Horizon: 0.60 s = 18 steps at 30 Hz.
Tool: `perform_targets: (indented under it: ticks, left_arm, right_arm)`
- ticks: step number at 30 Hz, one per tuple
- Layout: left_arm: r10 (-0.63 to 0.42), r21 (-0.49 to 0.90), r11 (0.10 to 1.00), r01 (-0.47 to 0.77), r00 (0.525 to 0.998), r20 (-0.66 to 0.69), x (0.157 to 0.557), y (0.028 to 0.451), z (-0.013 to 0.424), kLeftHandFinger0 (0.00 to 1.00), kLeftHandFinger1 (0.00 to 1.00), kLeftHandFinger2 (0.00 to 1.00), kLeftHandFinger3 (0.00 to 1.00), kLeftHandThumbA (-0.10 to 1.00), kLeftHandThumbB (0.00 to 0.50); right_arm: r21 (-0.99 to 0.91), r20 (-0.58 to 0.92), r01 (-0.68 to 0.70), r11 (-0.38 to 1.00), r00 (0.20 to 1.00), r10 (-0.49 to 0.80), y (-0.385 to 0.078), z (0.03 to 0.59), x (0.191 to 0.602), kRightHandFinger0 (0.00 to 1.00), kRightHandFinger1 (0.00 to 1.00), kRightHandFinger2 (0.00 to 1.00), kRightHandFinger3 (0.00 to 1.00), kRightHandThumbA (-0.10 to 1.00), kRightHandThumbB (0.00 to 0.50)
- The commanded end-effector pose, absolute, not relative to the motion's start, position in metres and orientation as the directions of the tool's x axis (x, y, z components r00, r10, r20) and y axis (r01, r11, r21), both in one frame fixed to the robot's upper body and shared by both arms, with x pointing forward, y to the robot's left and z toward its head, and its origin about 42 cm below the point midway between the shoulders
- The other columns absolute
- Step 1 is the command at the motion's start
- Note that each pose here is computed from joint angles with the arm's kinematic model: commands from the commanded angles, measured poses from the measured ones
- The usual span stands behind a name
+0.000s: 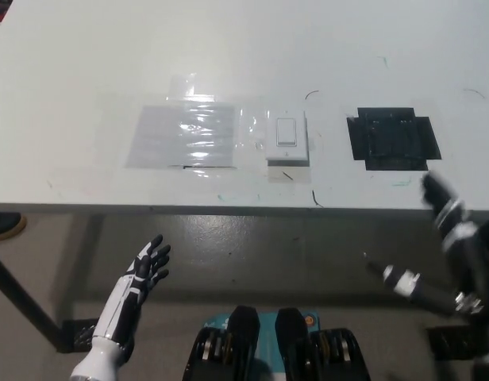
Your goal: A white switch is kept at the centre of the table close to the robot and the robot uses its right hand to press it to turn it on
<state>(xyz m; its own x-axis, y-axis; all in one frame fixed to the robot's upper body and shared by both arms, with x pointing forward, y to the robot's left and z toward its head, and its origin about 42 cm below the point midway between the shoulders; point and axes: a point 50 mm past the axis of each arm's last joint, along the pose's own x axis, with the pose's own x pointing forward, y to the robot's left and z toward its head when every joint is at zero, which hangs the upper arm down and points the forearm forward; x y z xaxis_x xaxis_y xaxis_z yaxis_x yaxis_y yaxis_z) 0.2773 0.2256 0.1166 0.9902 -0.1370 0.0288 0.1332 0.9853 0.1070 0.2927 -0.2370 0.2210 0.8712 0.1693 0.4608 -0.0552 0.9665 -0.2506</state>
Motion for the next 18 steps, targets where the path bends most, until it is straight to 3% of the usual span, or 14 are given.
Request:
perform_targets:
  ticks: [1,4,7,9,11,13,18]
  left_arm:
    - [-0.157,0.098,0.984,0.148,0.983,0.093,0.274,0.220,0.128,1.00,1.00,1.00,1.00,1.00,0.060]
    - [-0.157,0.096,0.984,0.149,0.984,0.085,0.273,0.221,0.127,1.00,1.00,1.00,1.00,1.00,0.053]
    - [-0.150,0.099,0.985,0.141,0.985,0.084,0.273,0.222,0.129,1.00,1.00,1.00,1.00,1.00,0.040]
    - [-0.147,0.101,0.985,0.139,0.985,0.084,0.274,0.223,0.129,1.00,1.00,1.00,1.00,1.00,0.048]
    - [-0.144,0.097,0.986,0.135,0.986,0.083,0.273,0.224,0.127,1.00,1.00,1.00,1.00,1.00,0.052]
    - [-0.148,0.100,0.985,0.140,0.986,0.078,0.272,0.224,0.126,1.00,1.00,1.00,1.00,1.00,0.047]
    - [-0.150,0.104,0.984,0.142,0.986,0.076,0.273,0.225,0.126,1.00,1.00,1.00,1.00,1.00,0.058]
  right_arm:
    - [-0.488,0.529,-0.004,0.873,0.794,0.299,-0.245,0.339,0.315,1.00,1.00,1.00,1.00,1.00,0.166]
    - [-0.604,0.522,0.016,0.797,0.763,0.380,-0.236,0.404,0.341,1.00,1.00,1.00,1.00,1.00,0.200]
    - [-0.715,0.479,0.031,0.699,0.749,0.457,-0.218,0.460,0.372,1.00,1.00,1.00,1.00,1.00,0.286]
    - [-0.759,0.422,-0.032,0.650,0.736,0.530,-0.202,0.489,0.395,1.00,1.00,1.00,1.00,1.00,0.271]
    - [-0.780,0.362,-0.099,0.618,0.734,0.575,-0.187,0.506,0.415,1.00,1.00,1.00,1.00,1.00,0.291]
    - [-0.804,0.290,-0.179,0.567,0.714,0.637,-0.169,0.525,0.434,1.00,1.00,1.00,1.00,1.00,0.262]
    - [-0.844,0.125,-0.269,0.464,0.742,0.658,-0.133,0.550,0.467,1.00,1.00,1.00,1.00,1.00,0.326]
